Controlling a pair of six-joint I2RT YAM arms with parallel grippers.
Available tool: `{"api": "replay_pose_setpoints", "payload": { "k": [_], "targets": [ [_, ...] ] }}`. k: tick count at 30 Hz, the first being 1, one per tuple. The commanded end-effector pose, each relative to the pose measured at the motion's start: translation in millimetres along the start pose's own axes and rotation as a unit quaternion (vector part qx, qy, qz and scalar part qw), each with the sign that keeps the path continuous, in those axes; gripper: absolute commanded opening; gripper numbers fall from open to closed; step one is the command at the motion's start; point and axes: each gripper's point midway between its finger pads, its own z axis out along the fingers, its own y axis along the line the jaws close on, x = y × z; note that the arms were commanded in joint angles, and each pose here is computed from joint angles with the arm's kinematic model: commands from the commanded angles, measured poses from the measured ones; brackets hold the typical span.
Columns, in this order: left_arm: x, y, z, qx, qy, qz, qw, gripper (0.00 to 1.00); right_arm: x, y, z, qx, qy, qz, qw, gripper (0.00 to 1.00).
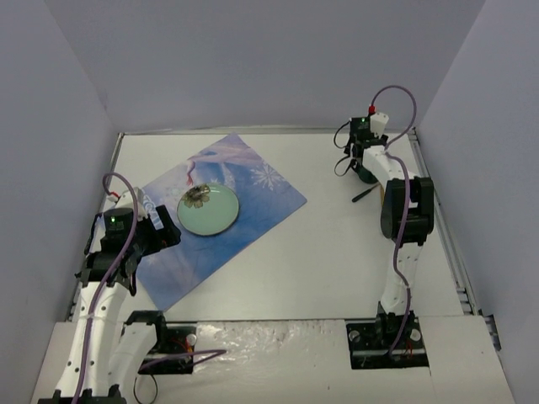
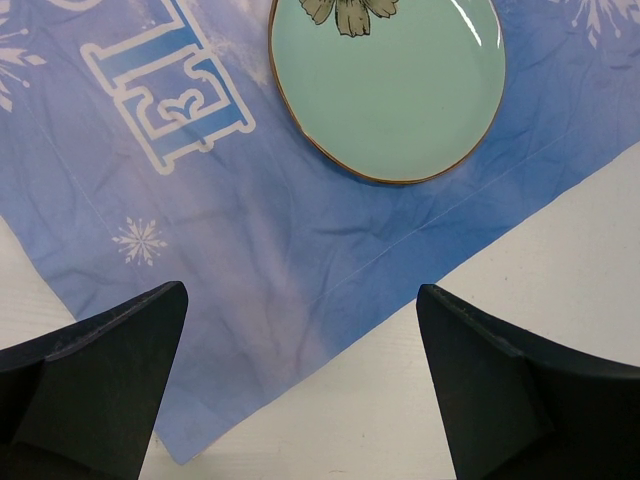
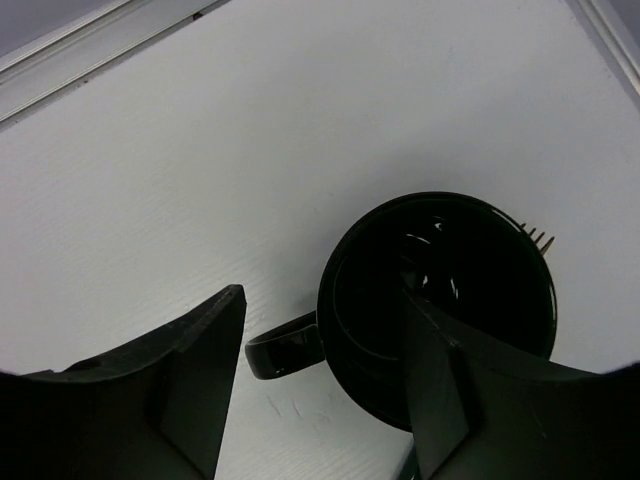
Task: Set the dinner table for one person
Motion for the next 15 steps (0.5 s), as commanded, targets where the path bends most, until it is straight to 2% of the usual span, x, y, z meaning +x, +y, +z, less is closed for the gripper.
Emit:
{"api": "replay_pose_setpoints", "payload": {
  "k": [1,2,8,9,15],
  "targets": [
    [-15.2,-1.2,-0.9,-0.003,-0.025,-0.005,1.0,0.97,-29.6,11.4,-2.7,-0.031,-0.024,0.005,0.999,0.45],
    [-15.3,-1.2,-0.9,-0.003,-0.025,-0.005,1.0,0.97,-27.7,11.5,-1.0,-0.032,-0.022,0.003,0.999,0.41],
    [-15.5,-1.7,-0.6,-0.001,-0.025,-0.005,1.0,0.97,-32.0,16.1,-9.2,-0.052,-0.023,-0.031,0.998,0.04],
    [-15.6,-2.1,-0.7,0.0,-0.026,-0.005,1.0,0.97,-33.6,17.6,-12.9,-0.058,-0.025,-0.041,0.997,0.0],
    [-14.9,-4.4,-0.5,0.007,-0.025,-0.003,1.0,0.97,-40.6,48.4,-66.7,-0.138,-0.05,-0.167,0.975,0.0]
  ]
}}
